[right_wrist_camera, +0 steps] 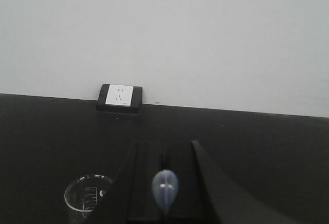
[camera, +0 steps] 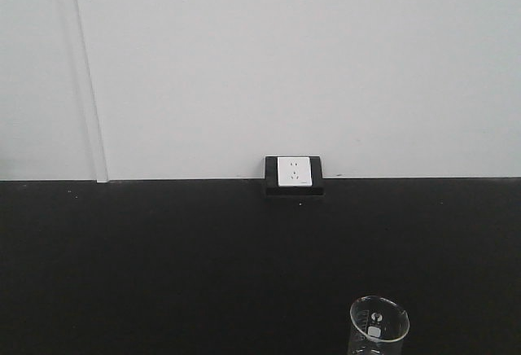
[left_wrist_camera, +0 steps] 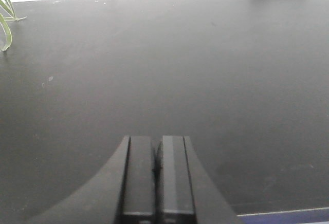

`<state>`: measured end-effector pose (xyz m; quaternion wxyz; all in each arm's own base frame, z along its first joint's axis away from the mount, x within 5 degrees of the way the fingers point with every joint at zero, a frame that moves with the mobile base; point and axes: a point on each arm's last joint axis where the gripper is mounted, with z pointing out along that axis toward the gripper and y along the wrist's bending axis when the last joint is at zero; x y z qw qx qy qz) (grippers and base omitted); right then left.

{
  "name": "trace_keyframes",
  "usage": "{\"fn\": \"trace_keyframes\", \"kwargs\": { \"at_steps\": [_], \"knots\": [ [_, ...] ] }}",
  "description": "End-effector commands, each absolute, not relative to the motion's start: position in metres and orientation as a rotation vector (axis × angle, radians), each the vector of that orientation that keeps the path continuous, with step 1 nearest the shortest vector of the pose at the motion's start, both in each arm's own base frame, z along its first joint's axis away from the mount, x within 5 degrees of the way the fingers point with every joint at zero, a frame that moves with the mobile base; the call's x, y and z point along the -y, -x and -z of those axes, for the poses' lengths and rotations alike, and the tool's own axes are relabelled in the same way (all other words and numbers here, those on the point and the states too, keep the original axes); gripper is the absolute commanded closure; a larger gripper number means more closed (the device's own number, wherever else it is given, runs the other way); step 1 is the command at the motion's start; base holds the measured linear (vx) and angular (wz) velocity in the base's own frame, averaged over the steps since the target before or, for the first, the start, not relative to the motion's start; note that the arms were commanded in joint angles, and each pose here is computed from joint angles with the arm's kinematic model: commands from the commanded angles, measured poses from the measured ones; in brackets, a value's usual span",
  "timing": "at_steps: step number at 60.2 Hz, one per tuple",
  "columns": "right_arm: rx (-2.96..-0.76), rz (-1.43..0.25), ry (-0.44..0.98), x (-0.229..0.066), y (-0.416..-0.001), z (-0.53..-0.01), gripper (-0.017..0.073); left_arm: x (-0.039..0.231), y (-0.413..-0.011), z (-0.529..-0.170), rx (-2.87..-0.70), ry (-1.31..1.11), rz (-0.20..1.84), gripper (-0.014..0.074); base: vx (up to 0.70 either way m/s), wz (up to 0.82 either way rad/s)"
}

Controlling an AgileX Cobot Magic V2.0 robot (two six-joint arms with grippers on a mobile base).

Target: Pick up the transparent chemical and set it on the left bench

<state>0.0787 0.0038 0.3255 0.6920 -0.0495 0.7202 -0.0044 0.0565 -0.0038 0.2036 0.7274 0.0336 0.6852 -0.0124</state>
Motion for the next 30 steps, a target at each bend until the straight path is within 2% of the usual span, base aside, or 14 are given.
{"fn": "trace_keyframes", "kwargs": {
  "at_steps": [1, 30],
  "knots": [
    [-1.521, 0.012, 0.132, -0.0054, -0.0784, -0.3396, 0.0564, 0.0036, -0.0550, -0.2063, -1.429, -0.064, 0.035, 0.0597, 0.00, 0.00],
    [-1.521, 0.012, 0.132, -0.0054, -0.0784, -0.3396, 0.0564, 0.0036, -0.0550, -0.2063, -1.429, -0.064, 0.035, 0.0597, 0.00, 0.00]
  ]
}}
